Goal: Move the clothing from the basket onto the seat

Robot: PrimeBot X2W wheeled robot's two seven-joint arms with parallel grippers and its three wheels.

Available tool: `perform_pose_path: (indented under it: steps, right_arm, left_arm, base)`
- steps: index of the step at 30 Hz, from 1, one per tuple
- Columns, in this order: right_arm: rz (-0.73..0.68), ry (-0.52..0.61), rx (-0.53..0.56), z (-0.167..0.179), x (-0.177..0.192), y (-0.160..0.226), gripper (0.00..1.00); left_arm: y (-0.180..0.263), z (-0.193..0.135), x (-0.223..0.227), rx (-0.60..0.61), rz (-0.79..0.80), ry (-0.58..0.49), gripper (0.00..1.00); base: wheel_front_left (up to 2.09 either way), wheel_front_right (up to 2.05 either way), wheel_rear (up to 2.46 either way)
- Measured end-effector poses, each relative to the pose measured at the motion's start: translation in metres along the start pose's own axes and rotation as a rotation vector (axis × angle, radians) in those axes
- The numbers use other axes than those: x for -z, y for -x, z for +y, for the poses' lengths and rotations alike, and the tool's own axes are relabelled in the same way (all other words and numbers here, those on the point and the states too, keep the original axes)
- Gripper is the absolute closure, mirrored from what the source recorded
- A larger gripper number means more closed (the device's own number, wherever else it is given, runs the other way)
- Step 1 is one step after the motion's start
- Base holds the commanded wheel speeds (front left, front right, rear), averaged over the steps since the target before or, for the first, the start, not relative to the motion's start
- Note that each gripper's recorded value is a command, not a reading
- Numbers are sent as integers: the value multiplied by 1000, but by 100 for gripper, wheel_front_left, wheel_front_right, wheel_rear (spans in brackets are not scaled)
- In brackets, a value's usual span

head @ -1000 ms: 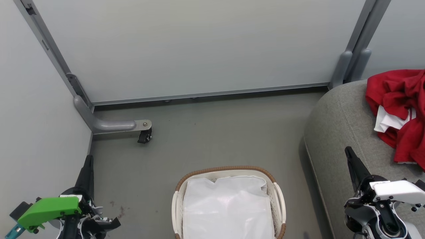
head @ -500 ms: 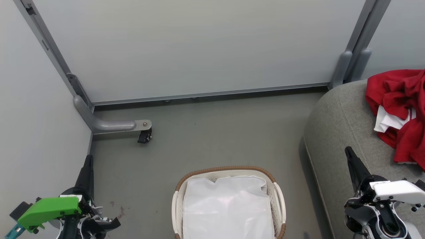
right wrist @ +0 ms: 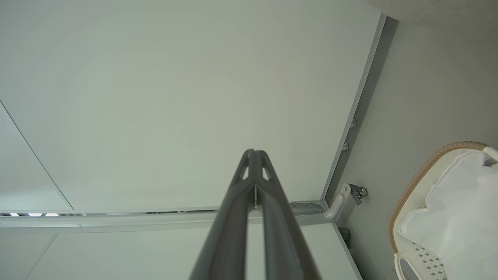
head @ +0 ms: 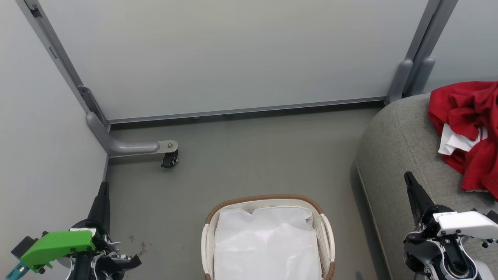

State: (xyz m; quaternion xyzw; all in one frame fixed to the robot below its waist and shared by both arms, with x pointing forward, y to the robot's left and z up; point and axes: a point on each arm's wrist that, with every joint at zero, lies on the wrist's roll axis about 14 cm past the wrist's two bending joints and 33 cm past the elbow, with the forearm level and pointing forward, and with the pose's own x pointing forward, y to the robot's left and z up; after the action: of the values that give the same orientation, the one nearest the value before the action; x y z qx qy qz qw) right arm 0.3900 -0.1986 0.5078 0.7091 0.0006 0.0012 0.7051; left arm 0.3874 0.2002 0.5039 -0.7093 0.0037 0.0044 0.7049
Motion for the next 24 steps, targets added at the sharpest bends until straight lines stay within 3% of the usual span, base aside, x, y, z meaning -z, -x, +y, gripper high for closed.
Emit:
perform_pose_path:
  steps: [24]
  right_arm:
    - [0,0,0,0,0,0,100]
  left_arm:
    - [0,0,0,0,0,0,100]
  base:
    - [0,0,0]
